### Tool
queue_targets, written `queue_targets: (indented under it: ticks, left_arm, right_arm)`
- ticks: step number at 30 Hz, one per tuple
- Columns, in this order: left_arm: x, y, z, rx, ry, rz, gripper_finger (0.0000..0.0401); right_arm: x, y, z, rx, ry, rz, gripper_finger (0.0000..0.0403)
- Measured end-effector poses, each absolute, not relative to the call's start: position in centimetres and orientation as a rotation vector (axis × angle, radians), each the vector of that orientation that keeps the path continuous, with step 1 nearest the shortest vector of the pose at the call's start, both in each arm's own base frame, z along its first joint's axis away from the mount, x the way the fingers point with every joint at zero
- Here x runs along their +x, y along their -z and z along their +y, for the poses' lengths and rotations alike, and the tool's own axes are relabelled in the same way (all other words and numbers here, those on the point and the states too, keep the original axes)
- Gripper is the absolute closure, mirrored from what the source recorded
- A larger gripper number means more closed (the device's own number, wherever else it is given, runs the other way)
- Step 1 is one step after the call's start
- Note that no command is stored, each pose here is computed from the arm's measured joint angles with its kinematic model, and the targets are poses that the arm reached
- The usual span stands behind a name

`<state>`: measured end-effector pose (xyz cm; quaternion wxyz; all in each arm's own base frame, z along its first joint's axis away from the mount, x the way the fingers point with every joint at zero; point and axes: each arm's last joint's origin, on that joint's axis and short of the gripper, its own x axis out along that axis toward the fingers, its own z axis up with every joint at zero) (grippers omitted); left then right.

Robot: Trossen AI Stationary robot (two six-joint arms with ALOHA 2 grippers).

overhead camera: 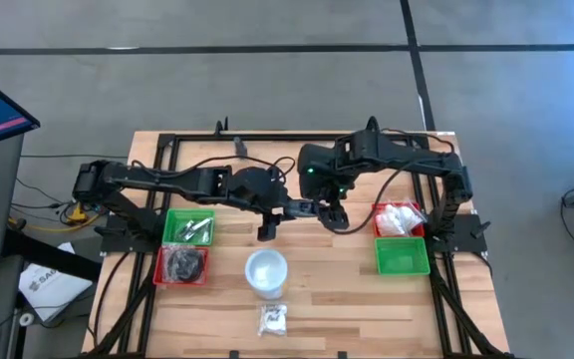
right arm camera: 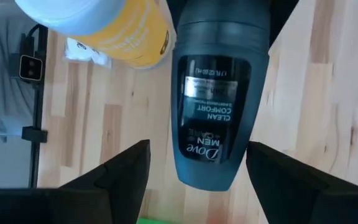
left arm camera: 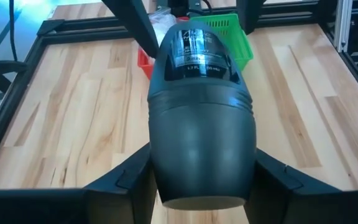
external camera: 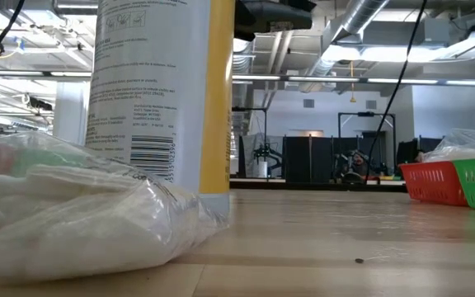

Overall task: Pick & Place Travel size toiletries
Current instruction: Put the bottom gray deodorant into the right green bin

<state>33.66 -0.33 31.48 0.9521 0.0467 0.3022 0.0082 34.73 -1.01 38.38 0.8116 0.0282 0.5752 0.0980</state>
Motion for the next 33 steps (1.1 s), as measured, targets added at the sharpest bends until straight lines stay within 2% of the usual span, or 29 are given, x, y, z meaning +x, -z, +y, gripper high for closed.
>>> queue_targets:
  ticks: [14,21,29,33]
  left_arm:
    - [33.7,-31.5,-0.6,0.093,-0.017,0.612,0.0235]
    - [33.8,-31.6,-0.5,0.092,-0.019,0.595,0.0282]
    - [33.7,-31.5,-0.6,0.086,-0.018,0.609,0.0364]
    - [33.7,-31.5,-0.5,0.092,-0.017,0.61,0.0382]
  right_arm:
    - [34.9,-38.5,-1.6,0.041,-0.213,1.201,0.015]
    - [34.8,-38.5,-2.9,0.069,-0.175,1.197,0.015]
    - [33.7,-38.5,-2.8,0.16,-0.124,1.296,0.015]
    - [33.7,-38.5,-2.3,0.165,-0.126,1.297,0.0151]
